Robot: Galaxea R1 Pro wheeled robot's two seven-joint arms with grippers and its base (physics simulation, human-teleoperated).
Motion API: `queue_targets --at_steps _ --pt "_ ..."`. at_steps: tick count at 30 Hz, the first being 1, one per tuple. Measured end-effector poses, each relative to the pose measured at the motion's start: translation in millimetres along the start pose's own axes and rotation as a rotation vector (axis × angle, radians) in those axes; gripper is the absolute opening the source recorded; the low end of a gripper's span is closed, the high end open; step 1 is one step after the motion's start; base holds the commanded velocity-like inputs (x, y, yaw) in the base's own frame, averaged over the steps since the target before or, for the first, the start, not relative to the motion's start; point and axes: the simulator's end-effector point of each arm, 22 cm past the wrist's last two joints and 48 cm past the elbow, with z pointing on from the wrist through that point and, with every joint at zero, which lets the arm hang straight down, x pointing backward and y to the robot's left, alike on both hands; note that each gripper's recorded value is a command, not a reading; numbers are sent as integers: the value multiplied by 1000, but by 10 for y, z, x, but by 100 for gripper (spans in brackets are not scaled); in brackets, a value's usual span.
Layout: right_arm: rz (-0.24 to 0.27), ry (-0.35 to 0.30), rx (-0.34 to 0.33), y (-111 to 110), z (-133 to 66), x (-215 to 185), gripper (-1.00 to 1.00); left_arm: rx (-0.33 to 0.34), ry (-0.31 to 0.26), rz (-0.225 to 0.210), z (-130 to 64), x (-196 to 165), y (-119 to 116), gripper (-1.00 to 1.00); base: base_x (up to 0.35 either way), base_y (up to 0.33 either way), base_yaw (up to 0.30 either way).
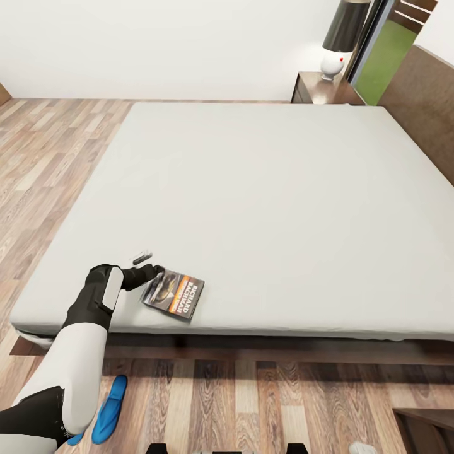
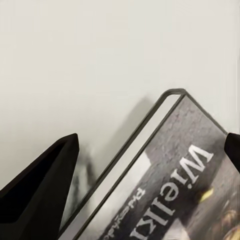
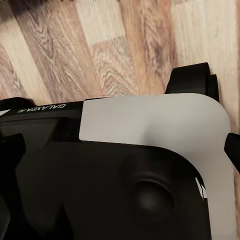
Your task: In the bedroom, move the book from the bed onto either nightstand, and place the two sandals side by side next to the bed.
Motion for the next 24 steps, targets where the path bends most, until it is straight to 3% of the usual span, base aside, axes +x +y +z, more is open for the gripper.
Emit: queue_targets --at_steps 9,24 --pt "0 0 0 1 0 0 100 -5 1 4 -1 2 11 100 215 0 0" --pt "0 0 0 -1 1 -1 100 10 -21 4 -30 -76 -42 100 10 -55 0"
